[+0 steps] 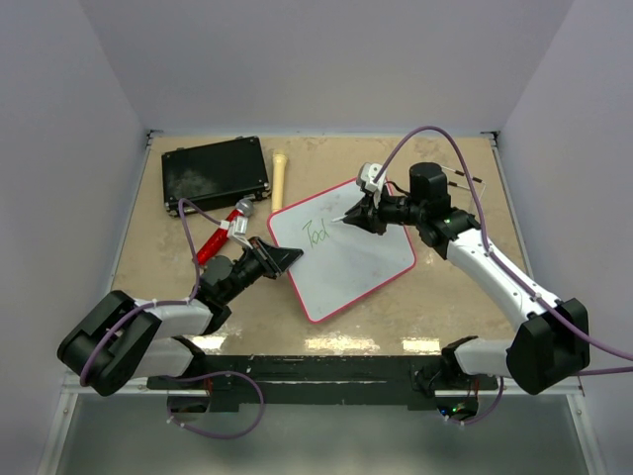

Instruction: Write a sentence on the whiteboard

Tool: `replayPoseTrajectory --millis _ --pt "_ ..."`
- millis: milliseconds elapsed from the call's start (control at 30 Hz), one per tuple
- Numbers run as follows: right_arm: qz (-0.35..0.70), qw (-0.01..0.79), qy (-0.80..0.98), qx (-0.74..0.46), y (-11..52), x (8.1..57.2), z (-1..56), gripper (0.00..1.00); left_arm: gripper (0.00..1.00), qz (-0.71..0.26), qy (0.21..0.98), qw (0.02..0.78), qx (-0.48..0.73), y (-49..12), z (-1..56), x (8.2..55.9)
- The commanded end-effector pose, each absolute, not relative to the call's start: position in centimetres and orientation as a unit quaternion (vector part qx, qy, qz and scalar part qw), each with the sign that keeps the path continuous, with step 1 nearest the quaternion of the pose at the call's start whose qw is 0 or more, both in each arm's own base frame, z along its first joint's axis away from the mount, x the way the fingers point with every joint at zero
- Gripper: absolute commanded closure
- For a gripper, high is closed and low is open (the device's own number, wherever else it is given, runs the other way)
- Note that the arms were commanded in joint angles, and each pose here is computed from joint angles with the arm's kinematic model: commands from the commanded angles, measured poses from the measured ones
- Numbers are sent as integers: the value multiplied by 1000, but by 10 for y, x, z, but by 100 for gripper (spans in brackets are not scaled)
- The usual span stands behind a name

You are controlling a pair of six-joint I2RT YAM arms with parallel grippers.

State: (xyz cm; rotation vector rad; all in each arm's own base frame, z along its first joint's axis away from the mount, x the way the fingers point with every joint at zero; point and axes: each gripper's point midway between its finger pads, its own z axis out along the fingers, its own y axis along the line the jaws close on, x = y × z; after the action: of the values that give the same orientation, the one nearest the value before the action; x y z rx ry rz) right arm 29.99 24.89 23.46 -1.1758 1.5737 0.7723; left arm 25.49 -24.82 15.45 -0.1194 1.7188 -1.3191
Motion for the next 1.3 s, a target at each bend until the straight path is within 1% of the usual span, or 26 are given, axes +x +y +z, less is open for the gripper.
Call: replayPoseTrajectory --millis 0,333,667,1100,1267 --pt "320 507 633 -489 251 302 242 100 100 -555 654 513 -9 -252 193 255" --pt "298 506 655 -476 251 321 235 100 100 -556 654 513 -5 -253 194 256" --pt "284 502 672 -465 258 326 222 100 100 -553 655 514 -4 -253 194 256" --pt "280 482 682 -473 256 323 208 100 100 -552 656 515 -4 -253 194 256" --pt "296 480 673 -479 262 319 211 100 100 -553 656 513 -3 -254 193 256"
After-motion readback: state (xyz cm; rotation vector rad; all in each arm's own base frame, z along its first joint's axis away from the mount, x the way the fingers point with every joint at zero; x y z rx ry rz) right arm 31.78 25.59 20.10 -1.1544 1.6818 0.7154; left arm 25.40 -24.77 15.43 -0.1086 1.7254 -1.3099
